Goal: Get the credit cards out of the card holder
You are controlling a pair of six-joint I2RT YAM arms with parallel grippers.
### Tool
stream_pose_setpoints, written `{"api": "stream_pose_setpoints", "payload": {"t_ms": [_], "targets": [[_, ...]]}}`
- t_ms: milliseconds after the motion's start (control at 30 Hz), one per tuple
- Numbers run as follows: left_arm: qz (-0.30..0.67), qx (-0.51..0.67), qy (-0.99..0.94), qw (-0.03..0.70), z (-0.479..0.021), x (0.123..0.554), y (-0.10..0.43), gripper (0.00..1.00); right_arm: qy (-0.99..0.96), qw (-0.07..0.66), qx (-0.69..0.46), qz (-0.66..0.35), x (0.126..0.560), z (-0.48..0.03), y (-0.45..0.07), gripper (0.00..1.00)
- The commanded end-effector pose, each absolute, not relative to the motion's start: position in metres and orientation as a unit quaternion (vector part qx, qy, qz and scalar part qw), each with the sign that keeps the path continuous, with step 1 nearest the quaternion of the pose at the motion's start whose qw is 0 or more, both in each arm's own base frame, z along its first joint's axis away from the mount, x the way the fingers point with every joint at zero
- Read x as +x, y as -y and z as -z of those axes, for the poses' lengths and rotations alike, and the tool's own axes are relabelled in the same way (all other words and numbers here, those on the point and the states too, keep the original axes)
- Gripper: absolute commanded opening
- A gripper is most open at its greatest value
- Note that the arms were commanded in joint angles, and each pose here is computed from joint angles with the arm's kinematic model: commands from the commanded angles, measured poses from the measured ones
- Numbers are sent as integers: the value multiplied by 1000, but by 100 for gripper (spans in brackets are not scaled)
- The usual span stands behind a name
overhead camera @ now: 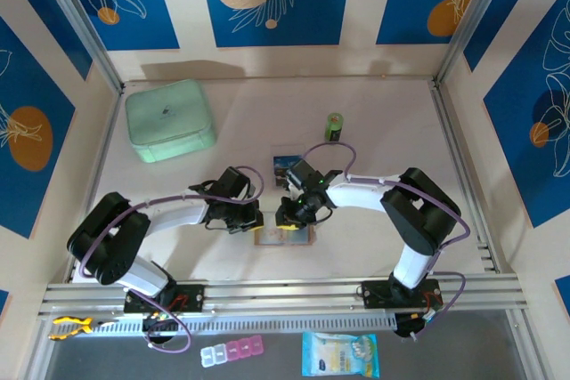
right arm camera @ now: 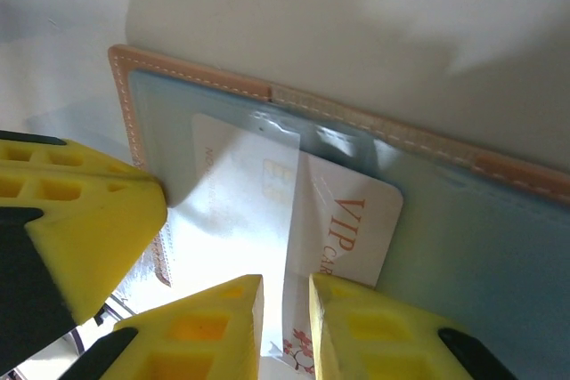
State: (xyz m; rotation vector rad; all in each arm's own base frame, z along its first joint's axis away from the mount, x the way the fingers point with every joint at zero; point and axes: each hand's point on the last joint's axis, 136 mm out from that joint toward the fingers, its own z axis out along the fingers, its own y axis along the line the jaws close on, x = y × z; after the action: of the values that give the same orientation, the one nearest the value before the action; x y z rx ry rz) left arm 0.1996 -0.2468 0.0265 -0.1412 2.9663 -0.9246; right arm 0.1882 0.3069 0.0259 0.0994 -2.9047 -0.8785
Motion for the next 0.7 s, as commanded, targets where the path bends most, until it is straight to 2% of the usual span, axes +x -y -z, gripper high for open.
{"api": "stream_pose_setpoints", "payload": {"t_ms": [0, 300, 667], "targets": [[277, -50, -959, 6, -25, 195, 236, 5, 958, 49, 41, 281, 185, -37, -304, 23], [293, -37, -955, 15, -44, 201, 248, 5, 955, 35, 44, 291, 188, -50, -305, 23], [304, -11, -952, -10, -35, 190, 270, 4, 954, 33, 28, 297, 188, -50, -298, 26]]}}
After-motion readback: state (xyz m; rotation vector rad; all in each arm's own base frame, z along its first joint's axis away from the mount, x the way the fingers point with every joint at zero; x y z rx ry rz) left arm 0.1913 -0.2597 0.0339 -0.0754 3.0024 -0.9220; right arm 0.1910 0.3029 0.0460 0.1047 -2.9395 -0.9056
